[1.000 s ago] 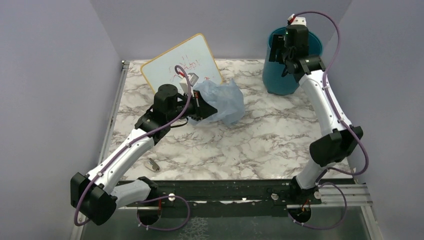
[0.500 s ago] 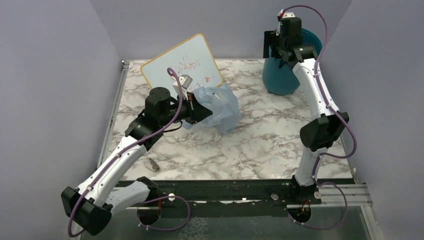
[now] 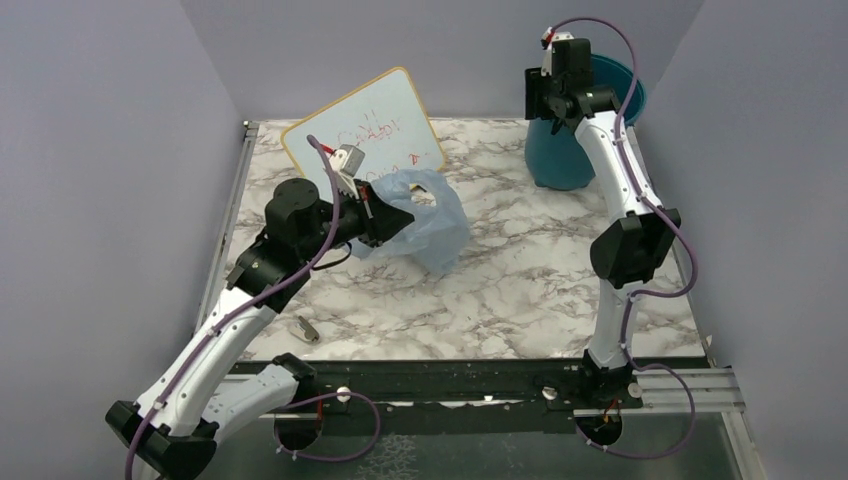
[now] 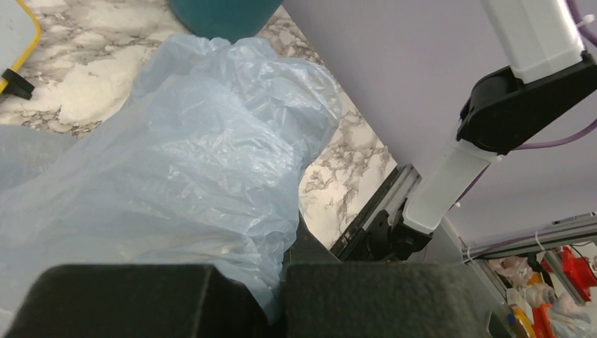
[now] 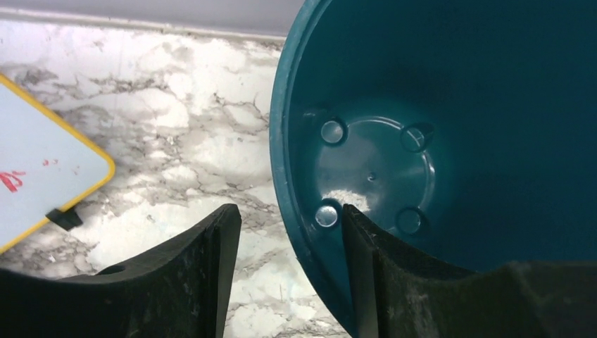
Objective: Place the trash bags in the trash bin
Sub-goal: Move the trash bin to the center of the board.
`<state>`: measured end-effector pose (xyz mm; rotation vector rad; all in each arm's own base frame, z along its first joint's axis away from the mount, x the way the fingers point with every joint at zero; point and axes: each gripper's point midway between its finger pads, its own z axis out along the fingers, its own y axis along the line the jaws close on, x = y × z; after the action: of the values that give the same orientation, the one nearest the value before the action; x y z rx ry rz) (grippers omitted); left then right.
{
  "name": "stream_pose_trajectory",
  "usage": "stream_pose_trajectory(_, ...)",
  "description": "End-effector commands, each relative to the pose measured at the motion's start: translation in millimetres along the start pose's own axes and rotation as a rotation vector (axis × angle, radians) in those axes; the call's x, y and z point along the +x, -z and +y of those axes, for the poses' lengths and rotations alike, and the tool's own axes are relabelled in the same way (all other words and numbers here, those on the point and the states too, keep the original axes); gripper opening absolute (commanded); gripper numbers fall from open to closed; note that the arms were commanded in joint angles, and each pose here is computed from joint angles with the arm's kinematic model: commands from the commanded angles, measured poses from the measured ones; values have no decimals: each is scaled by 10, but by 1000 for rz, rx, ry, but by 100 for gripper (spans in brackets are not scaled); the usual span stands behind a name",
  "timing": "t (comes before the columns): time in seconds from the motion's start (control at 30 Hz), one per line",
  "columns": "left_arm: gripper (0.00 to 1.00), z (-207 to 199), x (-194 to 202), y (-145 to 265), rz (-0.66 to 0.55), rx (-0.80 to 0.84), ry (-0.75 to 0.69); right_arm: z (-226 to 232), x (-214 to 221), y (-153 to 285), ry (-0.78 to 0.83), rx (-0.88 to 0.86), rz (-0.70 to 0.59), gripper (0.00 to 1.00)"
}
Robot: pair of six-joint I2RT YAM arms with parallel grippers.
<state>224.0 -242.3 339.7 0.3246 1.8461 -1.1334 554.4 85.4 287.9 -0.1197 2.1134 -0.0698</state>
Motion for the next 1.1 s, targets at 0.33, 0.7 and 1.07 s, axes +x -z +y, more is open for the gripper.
stream_pose_trajectory(0.33, 0, -12, -25, 234, -47, -51, 33, 130, -1, 285, -45, -104, 5, 14)
stream_pose_trajectory(0.7, 0, 219, -305, 530, -115, -287, -49, 1133, 480, 1287, -39, -709, 160, 1)
stream_pose_trajectory(1.07, 0, 448, -485, 915, -244, -493, -36, 2178, 1675, 2540, 184, -1087, 258, 3)
